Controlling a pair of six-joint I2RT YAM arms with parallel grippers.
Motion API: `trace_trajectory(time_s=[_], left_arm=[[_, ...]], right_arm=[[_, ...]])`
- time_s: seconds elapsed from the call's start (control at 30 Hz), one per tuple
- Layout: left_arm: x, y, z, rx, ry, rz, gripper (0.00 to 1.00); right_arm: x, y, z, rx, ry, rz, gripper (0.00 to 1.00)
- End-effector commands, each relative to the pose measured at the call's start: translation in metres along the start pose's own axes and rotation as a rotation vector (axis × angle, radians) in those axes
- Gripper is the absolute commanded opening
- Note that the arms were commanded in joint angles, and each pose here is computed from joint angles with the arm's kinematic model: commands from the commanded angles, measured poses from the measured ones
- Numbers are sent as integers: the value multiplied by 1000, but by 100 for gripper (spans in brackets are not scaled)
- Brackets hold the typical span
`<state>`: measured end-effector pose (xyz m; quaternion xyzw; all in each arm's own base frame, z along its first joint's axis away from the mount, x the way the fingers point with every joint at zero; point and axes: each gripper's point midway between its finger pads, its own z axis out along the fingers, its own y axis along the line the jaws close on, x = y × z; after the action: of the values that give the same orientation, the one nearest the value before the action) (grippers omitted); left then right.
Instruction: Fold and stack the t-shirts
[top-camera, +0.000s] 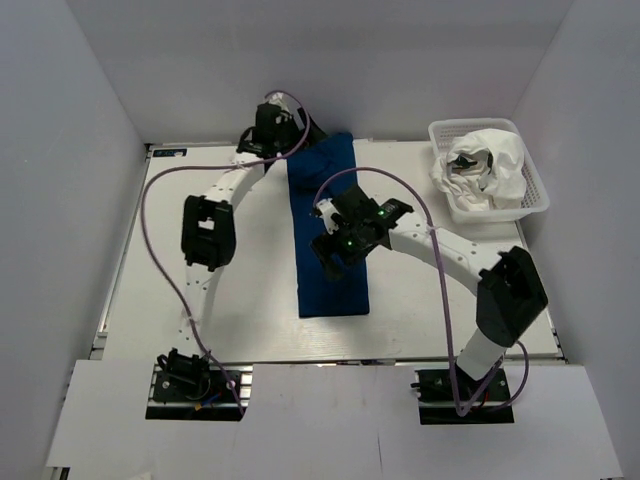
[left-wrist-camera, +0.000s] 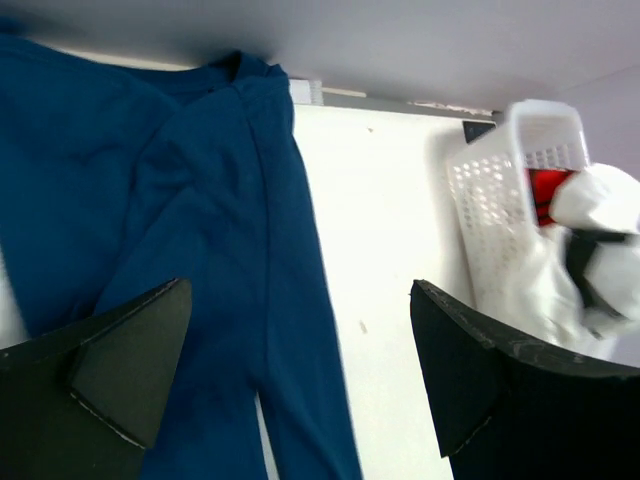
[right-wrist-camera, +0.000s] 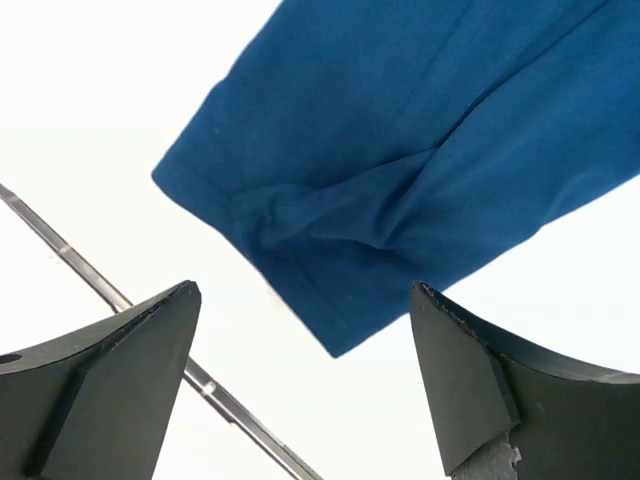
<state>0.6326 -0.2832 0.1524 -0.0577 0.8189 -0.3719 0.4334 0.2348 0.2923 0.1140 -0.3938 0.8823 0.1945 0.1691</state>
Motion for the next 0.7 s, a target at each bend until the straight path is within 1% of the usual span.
trace_trajectory(time_s=[0.0,0.03,0.07,0.1,0.13,0.17,0.2,0.23,0.3,0.33,0.37,0.4,0.43,0.47,0.5,0.57,0.67], left_arm=[[-77,-82,-119,-40,-113,135,100],[-59,-57,-130,-145,-79,112,100],[-52,-52,-148,-200,-63,89,100],[-62,-62,-185,-242,-105,77,100],[-22,-30,-200,-354,-2,40,100],[-14,-18,-220,-419,5,5,100],[-8,1,-242,-530,-17,2,100],[16,15,-278,-616,19,-9,100],[39,32,-313,-714,35,-31,100],[71,52,-334,-795,111,-41,100],[75,50,-355,-807,95,-50,100],[85,53,-365,-825,108,-72,100],[109,63,-378,-864,171,-88,100],[116,65,-385,-874,180,-97,100],[122,60,-392,-850,191,-107,100],[136,65,-398,-855,228,-114,100],[143,69,-399,-869,242,-124,100]], right_arm=[[-7,9,-10,78,-38,-18,90],[-6,10,-9,86,-39,-23,90],[-6,15,-8,89,-40,-33,90],[-6,17,-2,108,-34,-28,90],[-10,24,-2,105,-41,-43,90],[-7,28,5,100,-24,-54,90],[-8,24,8,132,-23,-60,90],[-3,30,19,143,7,-85,90],[-4,27,25,185,14,-99,90],[0,29,35,212,39,-112,90],[1,21,37,263,43,-114,87],[2,22,39,283,44,-119,85],[7,16,45,325,64,-117,83],[7,16,46,334,67,-116,82],[10,17,50,334,75,-116,78],[11,23,57,302,74,-118,73],[15,34,69,250,92,-132,67]])
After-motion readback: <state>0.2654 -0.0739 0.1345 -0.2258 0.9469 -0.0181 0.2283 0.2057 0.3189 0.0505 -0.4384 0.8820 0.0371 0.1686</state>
